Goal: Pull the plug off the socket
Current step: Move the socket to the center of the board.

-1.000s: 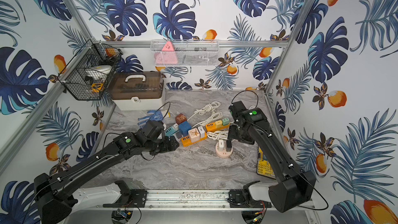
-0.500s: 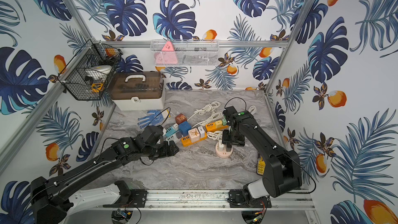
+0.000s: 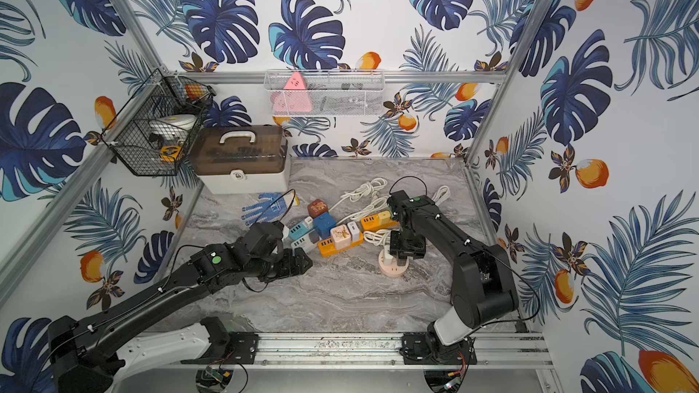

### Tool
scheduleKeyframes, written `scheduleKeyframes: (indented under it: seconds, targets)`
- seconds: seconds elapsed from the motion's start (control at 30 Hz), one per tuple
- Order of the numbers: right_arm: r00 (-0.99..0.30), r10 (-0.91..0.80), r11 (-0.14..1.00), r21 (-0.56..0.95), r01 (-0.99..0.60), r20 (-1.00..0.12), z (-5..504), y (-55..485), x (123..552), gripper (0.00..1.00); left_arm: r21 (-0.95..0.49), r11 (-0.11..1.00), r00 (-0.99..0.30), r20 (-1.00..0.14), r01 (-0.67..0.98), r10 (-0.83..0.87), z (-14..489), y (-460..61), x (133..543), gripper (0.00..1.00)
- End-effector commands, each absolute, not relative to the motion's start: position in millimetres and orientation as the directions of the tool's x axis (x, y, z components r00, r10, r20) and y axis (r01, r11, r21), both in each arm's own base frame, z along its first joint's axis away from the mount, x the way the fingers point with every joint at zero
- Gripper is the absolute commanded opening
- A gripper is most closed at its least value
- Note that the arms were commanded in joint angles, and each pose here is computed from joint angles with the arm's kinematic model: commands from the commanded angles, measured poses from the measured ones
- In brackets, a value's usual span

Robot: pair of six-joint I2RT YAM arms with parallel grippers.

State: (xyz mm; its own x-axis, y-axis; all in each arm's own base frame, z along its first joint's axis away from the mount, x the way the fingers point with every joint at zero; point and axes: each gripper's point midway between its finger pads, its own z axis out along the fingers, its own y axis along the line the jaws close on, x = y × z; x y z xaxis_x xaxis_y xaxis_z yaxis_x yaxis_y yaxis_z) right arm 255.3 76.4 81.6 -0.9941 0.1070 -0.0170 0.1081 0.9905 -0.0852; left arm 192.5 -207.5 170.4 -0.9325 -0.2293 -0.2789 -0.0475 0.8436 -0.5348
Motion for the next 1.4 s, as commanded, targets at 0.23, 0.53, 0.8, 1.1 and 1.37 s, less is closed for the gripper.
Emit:
scheduleKeyframes:
  seconds: [0.23,0.53,0.8,1.1,1.37]
  targets:
    - [-0.994,0.099,0.987,-0.120,0.104,-0.054,68.8,74.3,272.0,0.46,-0.531,0.845,-0.932,-0.273,-0.060,-0.238,169.2,-205.6,191.1,0.86]
    - [-0.994,0.106,0.983,-0.144,0.111,-0.037,64.7,81.4,250.1,0.26,-0.533,0.843,-0.936,-0.258,-0.070,-0.241,165.8,-211.8,195.5,0.86]
    - [-0.986,0.151,0.982,-0.101,0.158,-0.074,75.3,113.2,217.4,0.16,-0.563,0.811,-0.938,-0.170,-0.161,-0.303,144.9,-216.2,190.2,0.78]
    - [-0.979,0.179,0.980,-0.066,0.185,-0.095,77.2,169.4,189.5,0.10,-0.540,0.812,-0.945,-0.086,-0.222,-0.315,113.5,-216.5,185.0,0.68]
    - [-0.987,0.120,0.992,-0.012,0.122,-0.103,71.1,253.3,173.8,0.07,-0.588,0.724,-0.905,0.034,-0.361,-0.424,85.3,-185.4,192.6,0.50]
